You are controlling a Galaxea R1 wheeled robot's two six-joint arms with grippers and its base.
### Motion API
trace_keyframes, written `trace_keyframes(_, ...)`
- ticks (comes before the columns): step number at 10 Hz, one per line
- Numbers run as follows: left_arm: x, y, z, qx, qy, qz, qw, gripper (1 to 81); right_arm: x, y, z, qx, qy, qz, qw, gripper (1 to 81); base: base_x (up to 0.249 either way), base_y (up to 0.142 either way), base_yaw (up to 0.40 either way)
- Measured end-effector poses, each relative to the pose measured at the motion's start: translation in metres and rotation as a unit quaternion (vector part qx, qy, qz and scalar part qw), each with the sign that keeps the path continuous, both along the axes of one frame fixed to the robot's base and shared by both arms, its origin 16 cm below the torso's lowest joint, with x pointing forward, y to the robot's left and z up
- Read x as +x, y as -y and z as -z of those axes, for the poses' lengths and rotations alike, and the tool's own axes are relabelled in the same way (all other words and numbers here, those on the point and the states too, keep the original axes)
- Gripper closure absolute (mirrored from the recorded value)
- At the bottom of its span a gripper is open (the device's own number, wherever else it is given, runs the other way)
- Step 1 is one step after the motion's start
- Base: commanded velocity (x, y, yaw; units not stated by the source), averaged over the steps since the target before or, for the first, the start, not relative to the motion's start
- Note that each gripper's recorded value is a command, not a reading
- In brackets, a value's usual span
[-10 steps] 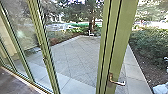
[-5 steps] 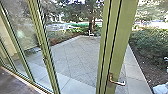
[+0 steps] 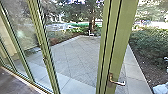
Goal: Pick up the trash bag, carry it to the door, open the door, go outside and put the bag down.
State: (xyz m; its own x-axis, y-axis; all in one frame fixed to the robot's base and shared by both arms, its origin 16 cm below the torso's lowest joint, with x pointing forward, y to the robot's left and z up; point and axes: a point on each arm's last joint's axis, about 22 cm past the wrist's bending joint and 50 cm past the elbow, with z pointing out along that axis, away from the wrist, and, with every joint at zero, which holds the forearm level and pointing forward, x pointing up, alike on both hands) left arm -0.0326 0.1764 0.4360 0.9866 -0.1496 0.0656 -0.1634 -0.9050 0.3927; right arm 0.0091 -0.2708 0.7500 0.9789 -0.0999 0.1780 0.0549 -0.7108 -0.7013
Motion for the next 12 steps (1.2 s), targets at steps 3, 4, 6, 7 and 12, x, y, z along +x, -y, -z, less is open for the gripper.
trace_keyframes(3, 0.0, 0.003, 0.001, 0.0, 0.0, 0.0, 1.0, 81.1, 0.029, 0.013, -0.025, -0.005, 0.018, -0.004, 0.9998, 1.0, 0.0, 0.0, 0.0)
trace_keyframes(4, 0.0, 0.006, 0.001, -0.001, 0.0, 0.0, 1.0, 81.1, 0.039, 0.013, -0.033, -0.003, 0.023, -0.003, 0.9997, 1.0, 0.0, 0.0, 0.0)
trace_keyframes(6, -0.001, 0.011, 0.0, -0.004, 0.0, 0.0, 1.0, 81.1, 0.064, 0.026, -0.046, -0.011, 0.028, 0.0, 0.9995, 1.0, 0.0, 0.0, 0.0)
trace_keyframes(7, -0.001, 0.011, 0.0, -0.004, 0.0, 0.0, 1.0, 81.1, 0.076, 0.029, -0.052, -0.011, 0.03, 0.003, 0.9995, 1.0, 0.0, 0.0, 0.0)
trace_keyframes(12, -0.001, 0.011, 0.0, -0.004, 0.0, 0.0, 1.0, 81.1, 0.128, 0.039, -0.088, 0.002, 0.014, 0.037, 0.9992, 1.0, 0.0, 0.0, 0.0)
